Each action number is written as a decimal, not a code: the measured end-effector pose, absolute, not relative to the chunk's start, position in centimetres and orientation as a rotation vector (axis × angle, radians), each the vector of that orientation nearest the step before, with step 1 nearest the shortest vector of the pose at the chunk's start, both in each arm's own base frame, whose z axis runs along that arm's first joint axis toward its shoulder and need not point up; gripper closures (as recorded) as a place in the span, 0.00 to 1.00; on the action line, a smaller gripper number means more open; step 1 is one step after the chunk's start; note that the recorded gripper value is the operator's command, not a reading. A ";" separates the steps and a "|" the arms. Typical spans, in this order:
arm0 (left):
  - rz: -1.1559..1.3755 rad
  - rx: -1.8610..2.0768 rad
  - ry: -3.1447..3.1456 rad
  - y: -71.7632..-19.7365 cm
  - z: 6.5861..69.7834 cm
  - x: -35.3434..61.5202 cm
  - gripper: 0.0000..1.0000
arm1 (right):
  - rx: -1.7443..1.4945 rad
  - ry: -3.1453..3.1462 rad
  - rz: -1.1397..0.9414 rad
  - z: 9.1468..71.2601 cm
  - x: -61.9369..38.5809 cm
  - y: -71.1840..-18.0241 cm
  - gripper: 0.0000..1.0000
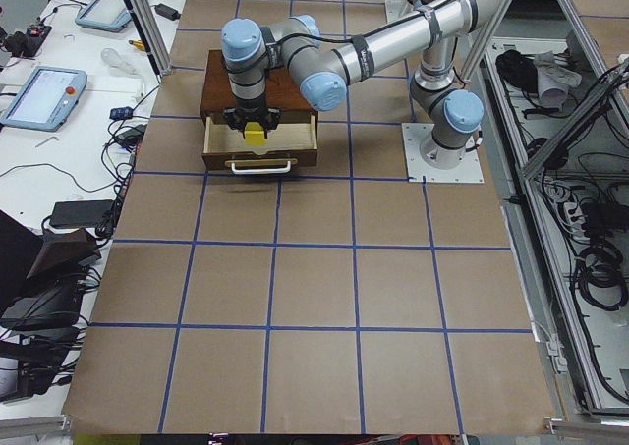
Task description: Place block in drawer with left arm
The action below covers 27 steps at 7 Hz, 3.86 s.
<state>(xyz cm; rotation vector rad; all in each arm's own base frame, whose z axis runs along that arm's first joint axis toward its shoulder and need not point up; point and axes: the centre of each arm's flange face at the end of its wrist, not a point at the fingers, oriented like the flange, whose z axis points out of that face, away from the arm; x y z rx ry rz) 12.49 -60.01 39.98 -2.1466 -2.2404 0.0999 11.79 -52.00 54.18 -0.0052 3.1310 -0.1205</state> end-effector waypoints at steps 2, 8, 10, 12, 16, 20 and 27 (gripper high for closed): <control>0.089 -2.148 -2.205 -60.0 37.8 10.9 1.00 | -0.006 3.131 -0.121 54.2 11.7 -52.0 0.00; 0.092 -2.150 -2.197 -59.3 33.6 10.3 1.00 | -0.007 3.132 -0.121 54.2 11.8 -52.0 0.00; 0.096 -2.140 -2.188 -59.1 32.6 10.1 0.62 | -0.006 3.132 -0.121 54.2 11.7 -52.0 0.00; 0.111 -2.140 -2.190 -59.2 32.0 10.1 0.32 | -0.006 3.132 -0.121 54.2 11.8 -52.0 0.00; 0.116 -2.138 -2.199 -59.3 31.7 10.1 0.00 | -0.007 3.132 -0.120 54.1 11.8 -52.0 0.00; 0.173 -2.130 -2.278 -58.9 36.6 9.3 0.02 | -0.007 3.132 -0.120 54.2 11.8 -52.0 0.00; 0.118 -1.305 -2.758 -53.8 48.4 -3.3 0.00 | -0.007 3.132 -0.121 54.2 11.8 -52.0 0.00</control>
